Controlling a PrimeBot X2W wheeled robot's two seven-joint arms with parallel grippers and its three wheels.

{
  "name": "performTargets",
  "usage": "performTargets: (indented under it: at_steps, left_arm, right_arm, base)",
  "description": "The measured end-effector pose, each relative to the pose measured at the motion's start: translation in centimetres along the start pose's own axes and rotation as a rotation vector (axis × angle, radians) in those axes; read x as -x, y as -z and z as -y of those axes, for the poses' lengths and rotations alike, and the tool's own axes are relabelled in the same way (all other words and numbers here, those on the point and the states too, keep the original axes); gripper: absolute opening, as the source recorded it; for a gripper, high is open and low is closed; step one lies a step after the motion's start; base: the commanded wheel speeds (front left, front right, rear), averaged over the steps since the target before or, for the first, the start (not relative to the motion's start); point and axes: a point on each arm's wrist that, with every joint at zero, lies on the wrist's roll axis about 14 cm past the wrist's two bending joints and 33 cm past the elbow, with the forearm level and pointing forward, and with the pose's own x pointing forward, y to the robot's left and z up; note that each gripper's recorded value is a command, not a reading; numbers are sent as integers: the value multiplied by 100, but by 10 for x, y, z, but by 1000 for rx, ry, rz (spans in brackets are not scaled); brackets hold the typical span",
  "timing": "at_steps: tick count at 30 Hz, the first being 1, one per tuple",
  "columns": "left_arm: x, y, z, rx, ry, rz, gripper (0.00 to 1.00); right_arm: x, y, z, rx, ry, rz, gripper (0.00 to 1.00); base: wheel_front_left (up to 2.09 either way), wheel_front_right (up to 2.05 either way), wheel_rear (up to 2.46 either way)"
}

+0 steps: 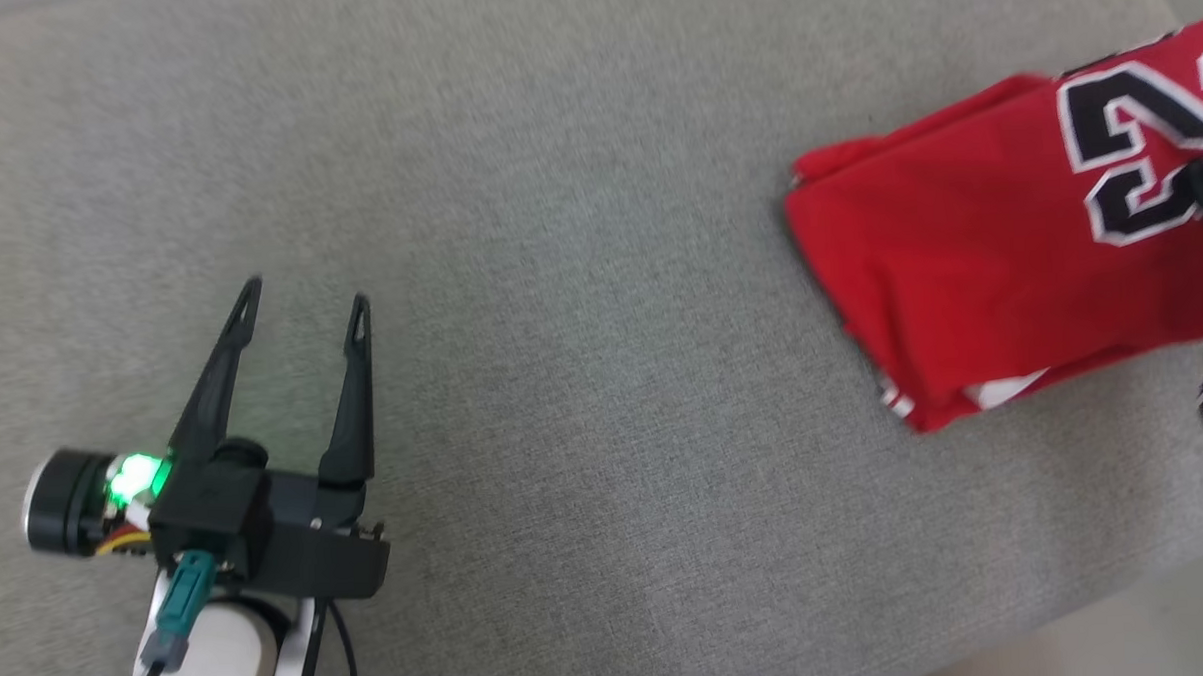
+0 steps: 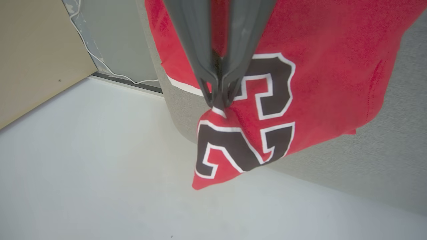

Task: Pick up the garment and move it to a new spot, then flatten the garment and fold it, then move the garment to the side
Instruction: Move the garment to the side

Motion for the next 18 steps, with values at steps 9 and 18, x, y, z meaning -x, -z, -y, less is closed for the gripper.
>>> performTargets:
  at_steps: [9,18]
  left_arm:
    - [-18,32,14,30,53,-29,100]
    - [-22,53,13,32,58,-47,100]
  right_arm:
    - [-23,39,73,38,131,-95,0]
    - [-37,83,113,53,202,-203,0]
  base:
    - [0,0,0]
    - [0,0,0]
